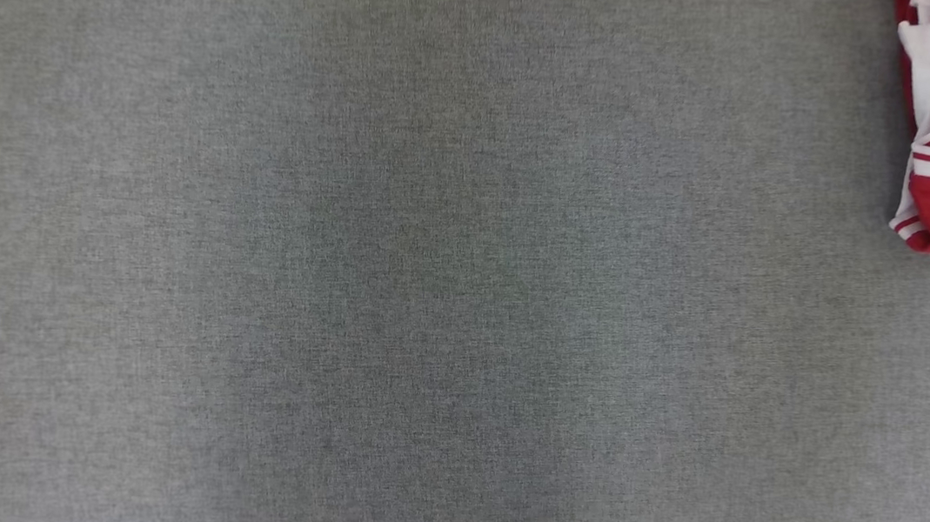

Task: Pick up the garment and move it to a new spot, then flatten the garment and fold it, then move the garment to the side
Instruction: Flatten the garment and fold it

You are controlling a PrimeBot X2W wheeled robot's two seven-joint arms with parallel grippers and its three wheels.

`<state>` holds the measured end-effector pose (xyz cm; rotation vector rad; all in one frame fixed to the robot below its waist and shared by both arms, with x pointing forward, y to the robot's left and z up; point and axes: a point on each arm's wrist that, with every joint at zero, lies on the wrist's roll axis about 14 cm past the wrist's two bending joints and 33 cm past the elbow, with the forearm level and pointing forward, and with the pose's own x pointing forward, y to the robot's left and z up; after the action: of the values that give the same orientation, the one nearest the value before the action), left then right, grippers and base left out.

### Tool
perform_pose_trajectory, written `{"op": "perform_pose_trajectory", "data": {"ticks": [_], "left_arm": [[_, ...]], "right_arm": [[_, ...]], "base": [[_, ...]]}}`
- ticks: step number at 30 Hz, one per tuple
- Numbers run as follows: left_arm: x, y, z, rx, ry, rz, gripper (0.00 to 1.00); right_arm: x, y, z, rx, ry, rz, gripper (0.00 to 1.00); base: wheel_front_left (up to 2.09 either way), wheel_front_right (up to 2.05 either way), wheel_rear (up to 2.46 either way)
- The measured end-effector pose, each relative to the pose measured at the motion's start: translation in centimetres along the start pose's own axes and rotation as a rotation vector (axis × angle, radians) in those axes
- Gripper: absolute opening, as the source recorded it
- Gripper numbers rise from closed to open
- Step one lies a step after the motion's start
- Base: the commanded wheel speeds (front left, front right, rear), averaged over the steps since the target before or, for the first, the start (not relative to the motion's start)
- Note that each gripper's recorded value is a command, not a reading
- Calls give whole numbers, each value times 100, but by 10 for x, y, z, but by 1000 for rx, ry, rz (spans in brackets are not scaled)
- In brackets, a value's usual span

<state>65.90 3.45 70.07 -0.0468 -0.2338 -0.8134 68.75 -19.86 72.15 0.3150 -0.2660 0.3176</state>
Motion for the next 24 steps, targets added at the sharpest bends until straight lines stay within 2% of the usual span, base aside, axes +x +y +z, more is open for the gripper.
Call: {"op": "perform_pose_trajectory", "data": {"ticks": [4,9,14,19,24], "left_arm": [[-13,-10,-12,-49,-2,-10,0],[-42,-46,-31,-130,28,-66,0],[-85,-89,-61,-235,105,-111,0],[-132,-132,-88,-348,162,-99,0],[-192,-165,-127,-411,290,-57,0]], "right_arm": [[-19,7,-17,23,35,33,0],[-70,19,-42,104,103,75,0],[-132,30,-75,194,205,84,0],[-203,30,-106,300,299,25,0],[-270,55,-140,401,435,16,0]], "base": [[0,0,0],[0,0,0],[0,0,0],[0,0,0],[0,0,0]]}}
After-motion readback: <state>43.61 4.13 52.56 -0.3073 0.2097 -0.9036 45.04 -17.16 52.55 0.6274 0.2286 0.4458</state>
